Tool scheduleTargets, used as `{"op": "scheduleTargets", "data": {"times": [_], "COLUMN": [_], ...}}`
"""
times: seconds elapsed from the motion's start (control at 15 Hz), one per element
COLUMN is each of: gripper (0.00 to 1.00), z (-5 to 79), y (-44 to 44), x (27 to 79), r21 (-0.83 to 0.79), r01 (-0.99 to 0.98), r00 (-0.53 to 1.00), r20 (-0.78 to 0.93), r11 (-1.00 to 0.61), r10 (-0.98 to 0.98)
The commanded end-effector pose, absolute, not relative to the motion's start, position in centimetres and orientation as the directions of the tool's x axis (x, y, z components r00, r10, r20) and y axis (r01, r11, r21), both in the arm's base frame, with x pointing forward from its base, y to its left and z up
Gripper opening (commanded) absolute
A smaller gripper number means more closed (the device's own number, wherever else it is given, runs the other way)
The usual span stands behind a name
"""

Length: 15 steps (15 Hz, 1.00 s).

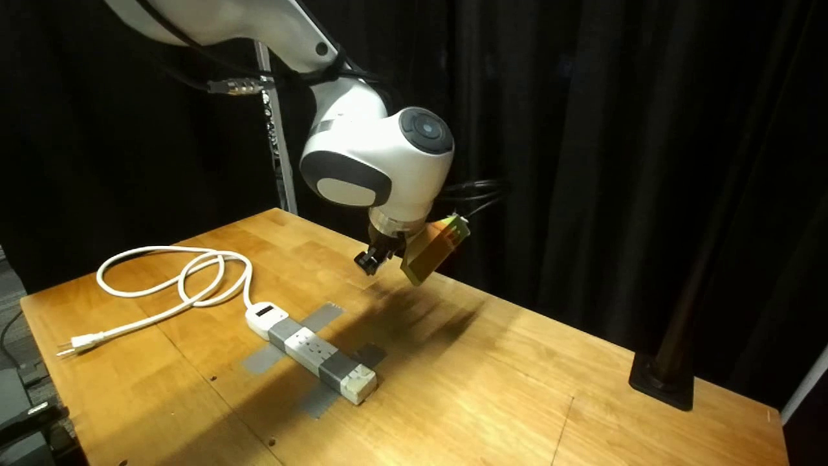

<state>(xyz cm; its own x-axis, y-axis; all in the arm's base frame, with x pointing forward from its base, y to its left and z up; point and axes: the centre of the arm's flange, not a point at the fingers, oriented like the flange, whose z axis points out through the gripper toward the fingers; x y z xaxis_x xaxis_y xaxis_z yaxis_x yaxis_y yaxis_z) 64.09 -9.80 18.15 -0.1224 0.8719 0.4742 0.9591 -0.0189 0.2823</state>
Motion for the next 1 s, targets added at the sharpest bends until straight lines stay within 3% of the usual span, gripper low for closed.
{"op": "scheduleTargets", "data": {"times": [0.0, 0.47, 0.93], "gripper": [0.23, 0.23, 0.23], "z": [23.3, 24.3, 22.9], "y": [-9.3, -10.2, -8.8], "x": [61.0, 57.1, 51.3], "r21": [0.351, 0.504, 0.492], "r01": [0.936, 0.864, 0.87], "r00": [-0.123, -0.004, 0.098], "r20": [0.291, -0.028, -0.227], "r11": [0.014, 0.018, 0.028], "r10": [0.949, 1.0, 0.969]}}
